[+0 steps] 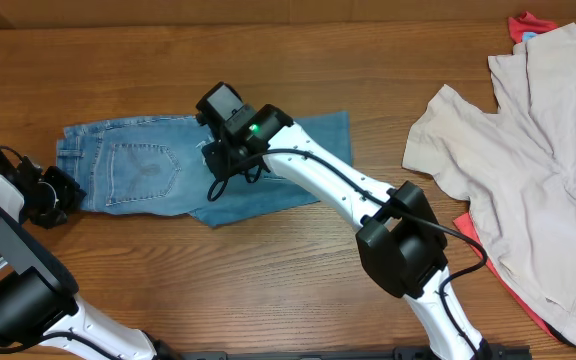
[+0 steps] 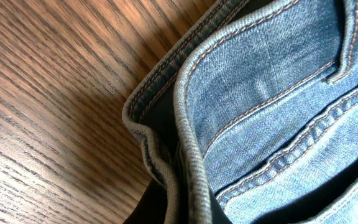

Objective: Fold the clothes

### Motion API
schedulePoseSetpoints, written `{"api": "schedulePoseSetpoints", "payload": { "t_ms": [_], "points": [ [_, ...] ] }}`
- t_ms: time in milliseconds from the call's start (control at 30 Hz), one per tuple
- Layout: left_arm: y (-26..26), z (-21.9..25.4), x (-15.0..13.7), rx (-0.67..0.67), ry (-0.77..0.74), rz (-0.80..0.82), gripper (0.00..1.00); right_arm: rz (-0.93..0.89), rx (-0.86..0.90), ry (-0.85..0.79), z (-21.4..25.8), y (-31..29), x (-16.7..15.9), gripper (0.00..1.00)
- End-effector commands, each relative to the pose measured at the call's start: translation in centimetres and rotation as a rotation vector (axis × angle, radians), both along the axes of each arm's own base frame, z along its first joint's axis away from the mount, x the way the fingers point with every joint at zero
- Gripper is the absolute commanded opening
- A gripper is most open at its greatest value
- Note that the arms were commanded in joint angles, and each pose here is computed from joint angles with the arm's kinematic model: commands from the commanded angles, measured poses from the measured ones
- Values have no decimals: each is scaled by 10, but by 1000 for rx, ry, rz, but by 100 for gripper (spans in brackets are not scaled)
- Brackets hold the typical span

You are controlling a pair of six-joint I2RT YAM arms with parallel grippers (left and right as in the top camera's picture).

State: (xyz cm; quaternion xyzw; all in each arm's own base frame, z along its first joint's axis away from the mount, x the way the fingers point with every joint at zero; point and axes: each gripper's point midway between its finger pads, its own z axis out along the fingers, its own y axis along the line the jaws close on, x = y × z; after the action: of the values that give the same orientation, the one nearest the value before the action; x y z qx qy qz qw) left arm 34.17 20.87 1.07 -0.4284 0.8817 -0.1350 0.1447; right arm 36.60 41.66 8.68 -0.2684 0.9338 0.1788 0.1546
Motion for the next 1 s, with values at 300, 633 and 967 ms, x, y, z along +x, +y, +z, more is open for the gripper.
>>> {"api": "schedulePoseSetpoints", "payload": {
  "t_ms": [300,633,967],
  "points": [
    [-1,3,-5,6,5,0,7,43,23,10,-3,18,-11,57],
    [-5,8,4,-15,-43,-16,4,-149,-46,-66,43,-44,32,58],
    [58,120,26,104,-278,35,4,-564,-181,-35,114,-244,71,66]
  ]
}}
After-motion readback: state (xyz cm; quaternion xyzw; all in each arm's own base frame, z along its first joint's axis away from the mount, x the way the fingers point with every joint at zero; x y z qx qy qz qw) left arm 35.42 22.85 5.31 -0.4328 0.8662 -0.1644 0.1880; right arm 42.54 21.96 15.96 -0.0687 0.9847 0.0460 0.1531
